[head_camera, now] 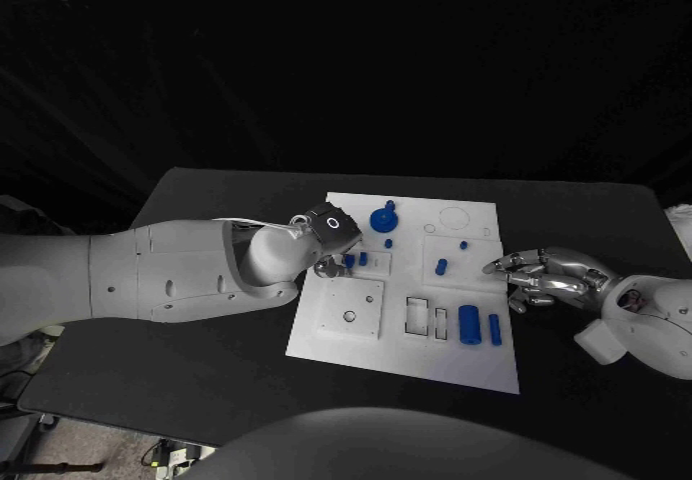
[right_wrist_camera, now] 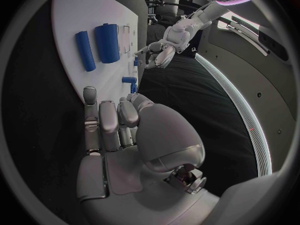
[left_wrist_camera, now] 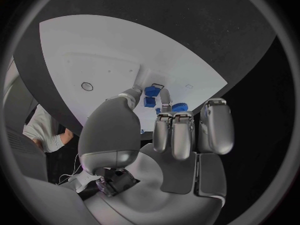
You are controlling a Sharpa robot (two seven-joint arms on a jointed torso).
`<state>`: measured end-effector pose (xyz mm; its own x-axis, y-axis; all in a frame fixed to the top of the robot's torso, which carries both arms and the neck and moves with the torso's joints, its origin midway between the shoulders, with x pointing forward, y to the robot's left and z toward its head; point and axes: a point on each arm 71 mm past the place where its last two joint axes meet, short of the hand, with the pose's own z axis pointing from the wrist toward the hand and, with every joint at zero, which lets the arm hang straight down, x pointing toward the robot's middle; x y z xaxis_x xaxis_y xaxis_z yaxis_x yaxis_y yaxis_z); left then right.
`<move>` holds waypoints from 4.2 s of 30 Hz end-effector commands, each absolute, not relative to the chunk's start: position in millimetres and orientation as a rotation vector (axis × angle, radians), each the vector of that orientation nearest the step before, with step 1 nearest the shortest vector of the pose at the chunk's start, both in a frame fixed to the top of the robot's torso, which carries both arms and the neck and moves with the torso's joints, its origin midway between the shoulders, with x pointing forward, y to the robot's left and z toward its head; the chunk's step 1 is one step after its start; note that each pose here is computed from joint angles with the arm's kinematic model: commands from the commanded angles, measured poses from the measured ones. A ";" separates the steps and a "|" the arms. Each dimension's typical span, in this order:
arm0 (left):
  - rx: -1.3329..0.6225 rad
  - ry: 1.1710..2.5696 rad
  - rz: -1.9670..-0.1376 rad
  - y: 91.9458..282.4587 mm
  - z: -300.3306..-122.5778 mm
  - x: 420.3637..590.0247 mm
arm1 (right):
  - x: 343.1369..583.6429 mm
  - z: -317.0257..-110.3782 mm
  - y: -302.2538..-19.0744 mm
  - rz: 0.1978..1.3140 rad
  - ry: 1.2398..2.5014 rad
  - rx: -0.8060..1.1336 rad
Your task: Assemble the parts on the task board
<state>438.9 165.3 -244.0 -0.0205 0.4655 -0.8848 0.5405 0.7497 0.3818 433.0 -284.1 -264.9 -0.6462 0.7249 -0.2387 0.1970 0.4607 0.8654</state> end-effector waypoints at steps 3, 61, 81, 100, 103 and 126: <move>0.855 1.650 -0.060 163.0 -245.2 437.9 | 432.0 -266.0 -282.2 1.159 2.125 0.755; 0.973 1.643 -0.097 157.5 -258.0 435.7 | 431.0 -270.6 -282.4 1.149 2.145 0.764; 1.015 1.686 -0.099 159.1 -262.3 434.3 | 430.4 -271.2 -282.8 1.146 2.151 0.767; 1.029 1.709 -0.131 162.9 -263.5 431.3 | 430.0 -271.8 -283.3 1.139 2.152 0.771; 1.026 1.711 -0.135 164.1 -263.4 430.8 | 430.0 -272.0 -283.5 1.138 2.151 0.772; 0.876 1.628 -0.200 174.3 -251.5 429.0 | 430.6 -272.6 -283.8 1.134 2.143 0.774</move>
